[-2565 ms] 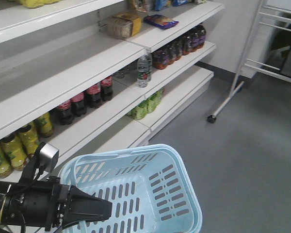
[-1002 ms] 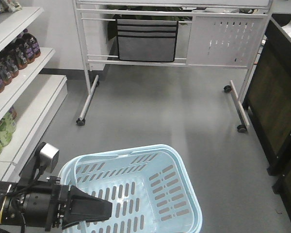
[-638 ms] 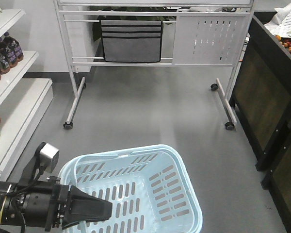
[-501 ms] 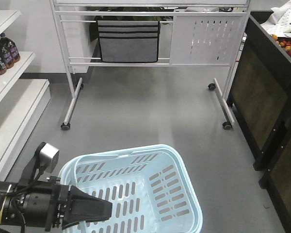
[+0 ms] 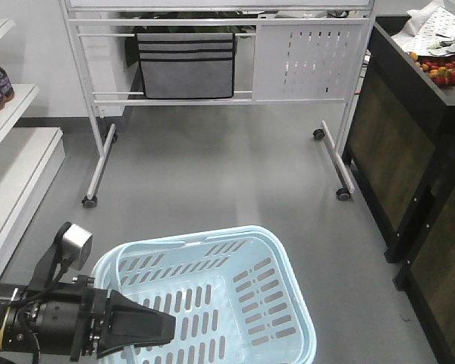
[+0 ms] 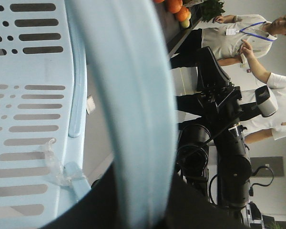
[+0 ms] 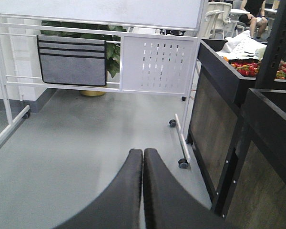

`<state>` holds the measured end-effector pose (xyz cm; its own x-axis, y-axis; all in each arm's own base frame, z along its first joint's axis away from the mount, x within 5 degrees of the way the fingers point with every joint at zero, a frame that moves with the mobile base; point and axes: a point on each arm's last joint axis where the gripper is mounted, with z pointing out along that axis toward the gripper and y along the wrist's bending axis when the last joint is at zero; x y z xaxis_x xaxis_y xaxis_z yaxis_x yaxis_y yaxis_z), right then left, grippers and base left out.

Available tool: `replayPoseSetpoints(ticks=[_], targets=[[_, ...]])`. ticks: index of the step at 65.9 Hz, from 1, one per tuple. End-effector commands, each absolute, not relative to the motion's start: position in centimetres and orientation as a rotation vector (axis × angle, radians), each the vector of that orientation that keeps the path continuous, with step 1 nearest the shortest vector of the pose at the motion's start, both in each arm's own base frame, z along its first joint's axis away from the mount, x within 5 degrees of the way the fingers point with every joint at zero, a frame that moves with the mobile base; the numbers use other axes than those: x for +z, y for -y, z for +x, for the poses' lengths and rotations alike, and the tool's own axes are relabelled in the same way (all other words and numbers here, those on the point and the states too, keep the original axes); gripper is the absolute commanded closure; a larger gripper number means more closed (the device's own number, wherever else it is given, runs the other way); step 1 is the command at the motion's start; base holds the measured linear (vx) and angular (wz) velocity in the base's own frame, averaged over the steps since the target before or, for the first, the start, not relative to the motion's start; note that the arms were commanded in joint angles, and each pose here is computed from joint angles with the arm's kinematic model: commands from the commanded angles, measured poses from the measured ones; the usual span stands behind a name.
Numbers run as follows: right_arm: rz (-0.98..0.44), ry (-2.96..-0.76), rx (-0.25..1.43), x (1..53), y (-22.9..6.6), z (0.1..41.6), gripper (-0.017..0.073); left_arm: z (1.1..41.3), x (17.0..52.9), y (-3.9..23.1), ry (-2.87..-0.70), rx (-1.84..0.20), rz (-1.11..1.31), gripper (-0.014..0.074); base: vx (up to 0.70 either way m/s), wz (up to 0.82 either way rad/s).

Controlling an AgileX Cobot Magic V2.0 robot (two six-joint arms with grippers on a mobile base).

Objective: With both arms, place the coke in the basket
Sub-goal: 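Drive toward the dark counter while holding the basket in the left gripper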

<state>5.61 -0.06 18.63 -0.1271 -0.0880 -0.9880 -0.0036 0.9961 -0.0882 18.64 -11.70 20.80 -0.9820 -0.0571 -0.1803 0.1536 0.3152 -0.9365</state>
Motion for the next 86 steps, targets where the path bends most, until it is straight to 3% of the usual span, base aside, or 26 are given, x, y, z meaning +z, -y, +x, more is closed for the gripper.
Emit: replayPoseSetpoints(ticks=[1, 86], targets=[[-0.072, -1.619, -0.085, 19.13, 0.07, 5.60, 0.0561, 17.68, 23.68, 12.24, -2.201, -2.016, 0.213, 0.0600, 0.02, -0.10], [-0.072, -1.616, -0.085, 19.16, 0.07, 5.60, 0.0561, 17.68, 23.68, 12.24, -2.201, -2.016, 0.213, 0.0600, 0.08, -0.08]])
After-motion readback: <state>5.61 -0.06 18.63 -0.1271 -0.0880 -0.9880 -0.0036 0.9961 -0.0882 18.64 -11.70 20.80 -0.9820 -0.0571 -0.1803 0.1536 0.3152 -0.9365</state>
